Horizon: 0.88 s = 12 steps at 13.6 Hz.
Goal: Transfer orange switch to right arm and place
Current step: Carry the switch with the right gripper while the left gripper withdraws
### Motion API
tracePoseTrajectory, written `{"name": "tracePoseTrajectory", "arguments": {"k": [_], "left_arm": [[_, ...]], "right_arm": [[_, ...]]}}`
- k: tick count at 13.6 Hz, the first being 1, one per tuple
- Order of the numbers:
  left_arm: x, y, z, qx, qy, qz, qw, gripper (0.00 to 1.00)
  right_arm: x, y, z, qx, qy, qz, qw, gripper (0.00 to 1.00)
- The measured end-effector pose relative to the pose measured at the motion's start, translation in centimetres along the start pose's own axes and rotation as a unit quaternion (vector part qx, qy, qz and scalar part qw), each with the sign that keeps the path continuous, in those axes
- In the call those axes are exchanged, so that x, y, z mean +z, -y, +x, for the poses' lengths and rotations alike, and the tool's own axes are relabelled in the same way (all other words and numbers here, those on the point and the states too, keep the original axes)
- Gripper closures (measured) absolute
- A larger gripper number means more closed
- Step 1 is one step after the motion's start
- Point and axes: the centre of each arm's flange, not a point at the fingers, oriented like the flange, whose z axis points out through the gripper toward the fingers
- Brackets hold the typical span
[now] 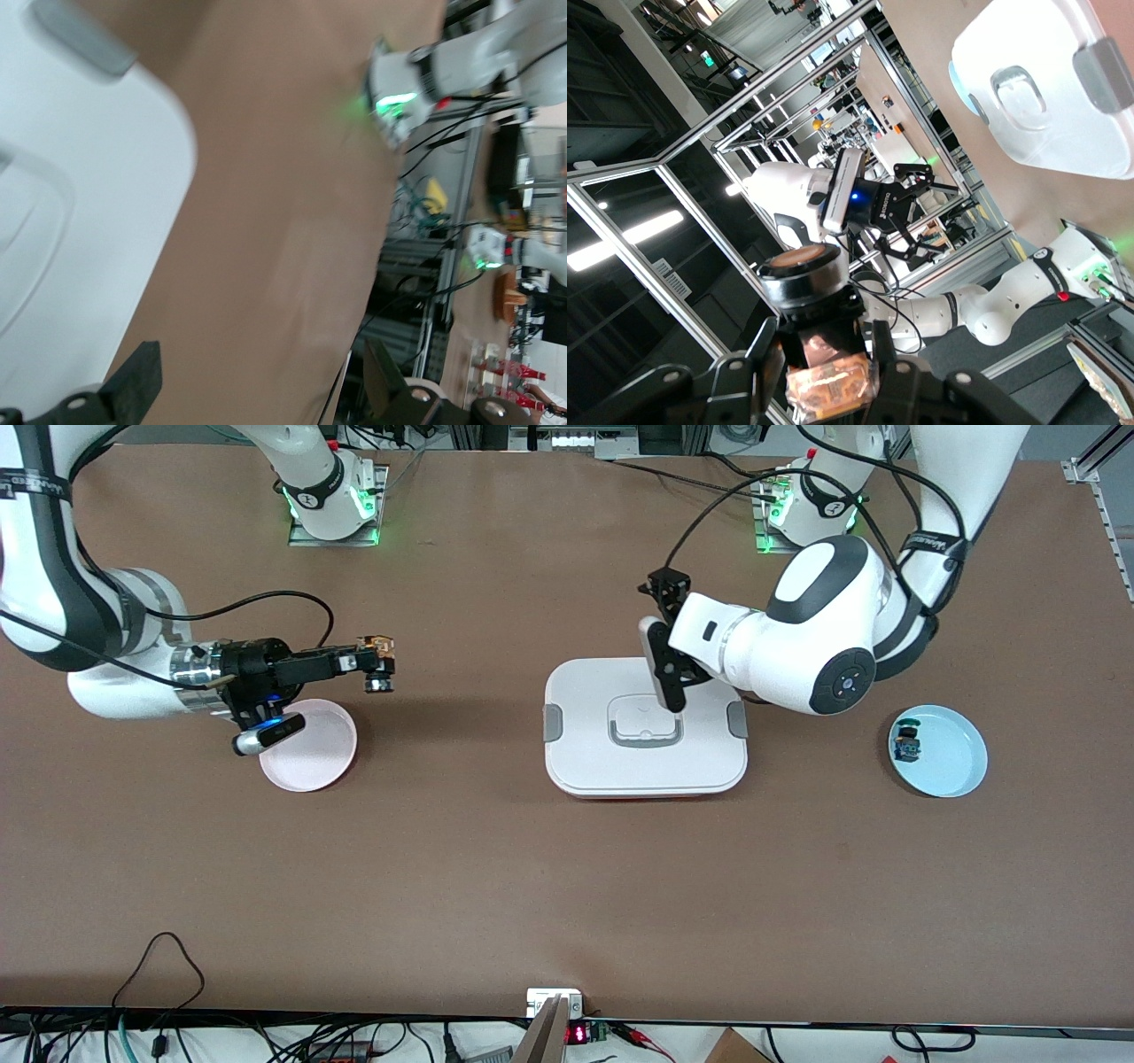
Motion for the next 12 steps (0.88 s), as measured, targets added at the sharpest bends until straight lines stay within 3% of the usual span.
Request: {"name": "tracePoseTrajectory", "arguments": {"k": [2,4,6,8,10,12], "left_arm": [[-3.3,1.3,-1.8,-0.034,0.046,0.094,0.994,0.00],[-6.6,1.7,-2.8,-0.066,0.069,0.182,0.979,0.00],[-8.6,3.0,-4.0,-0.095,0.099,0.274,0.952,0.00],[-11.0,4.0,-5.0,-0.115,0.116,0.348,0.923,0.00],[-15.4,3.9,-6.2,-0.144,0.085,0.385,0.908,0.00],[-20.2,5.1,-9.1,-0.214,0.037,0.405,0.888,0.00]], "right_arm": [[-1.1,1.0,-0.3,-0.015,-0.007,-0.029,0.999,0.55],[-1.7,1.5,-0.7,-0.028,-0.013,-0.095,0.995,0.55],[-2.4,1.3,-0.8,-0.035,-0.023,-0.175,0.984,0.55],[-4.0,0.4,-0.9,-0.041,-0.033,-0.271,0.961,0.55],[-5.7,-0.5,-1.0,-0.060,-0.032,-0.353,0.933,0.55],[-7.4,-1.5,-1.0,-0.091,-0.020,-0.421,0.902,0.55]]}}
